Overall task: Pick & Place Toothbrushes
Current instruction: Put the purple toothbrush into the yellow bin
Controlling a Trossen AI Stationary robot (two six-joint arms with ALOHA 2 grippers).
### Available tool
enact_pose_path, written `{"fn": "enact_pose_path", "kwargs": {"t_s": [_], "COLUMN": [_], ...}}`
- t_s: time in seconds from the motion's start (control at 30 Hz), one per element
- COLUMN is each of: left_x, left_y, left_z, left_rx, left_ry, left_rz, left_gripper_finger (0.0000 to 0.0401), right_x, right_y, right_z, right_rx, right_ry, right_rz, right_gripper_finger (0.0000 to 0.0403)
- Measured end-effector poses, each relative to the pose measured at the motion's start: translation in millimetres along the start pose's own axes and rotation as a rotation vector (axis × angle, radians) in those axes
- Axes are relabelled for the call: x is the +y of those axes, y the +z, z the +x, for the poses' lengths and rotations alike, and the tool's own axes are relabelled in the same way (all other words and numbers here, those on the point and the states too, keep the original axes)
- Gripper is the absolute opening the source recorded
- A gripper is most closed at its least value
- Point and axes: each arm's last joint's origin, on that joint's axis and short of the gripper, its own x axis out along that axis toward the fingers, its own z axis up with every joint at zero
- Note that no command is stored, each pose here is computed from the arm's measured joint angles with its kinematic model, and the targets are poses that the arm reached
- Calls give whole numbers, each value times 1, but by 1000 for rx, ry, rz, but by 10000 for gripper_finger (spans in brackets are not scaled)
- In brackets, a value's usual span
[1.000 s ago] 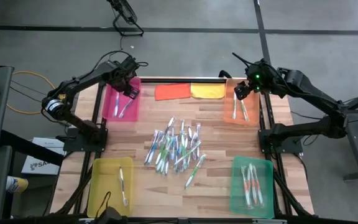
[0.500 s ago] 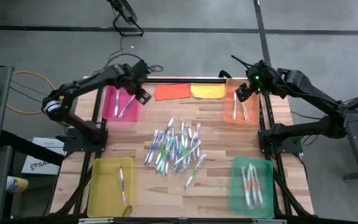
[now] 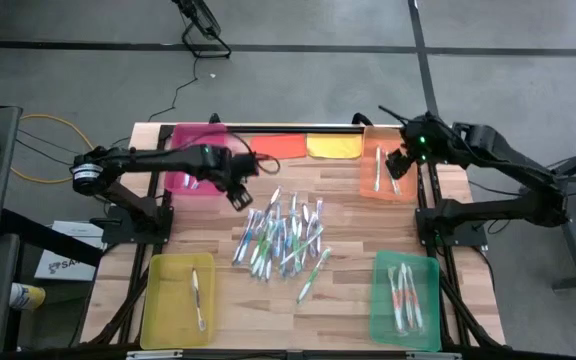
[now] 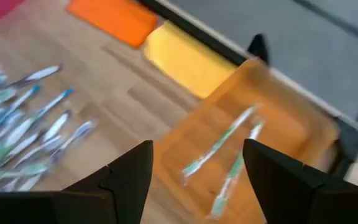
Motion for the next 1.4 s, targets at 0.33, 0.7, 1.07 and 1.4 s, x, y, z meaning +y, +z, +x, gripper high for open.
{"fn": "enact_pose_path", "kwargs": {"t_s": [0.33, 0.7, 1.07, 1.4], "left_x": [-40, -49, -55, -63], "left_y": [-21, -55, -54, -48], "left_z": [12, 40, 45, 60], "left_rx": [-51, 29, -6, -9], "left_ry": [-107, -92, -168, -183], "left_rz": [42, -33, -178, -283], "left_gripper_finger": [152, 152, 152, 152], "right_x": [19, 43, 66, 54], "right_y": [-43, -54, -58, -96], "right_z": [13, 5, -13, -1], "right_rx": [17, -44, -223, -288], "right_ry": [264, 410, 553, 735], "right_rz": [130, -29, -188, -87], "right_gripper_finger": [243, 243, 243, 243]}}
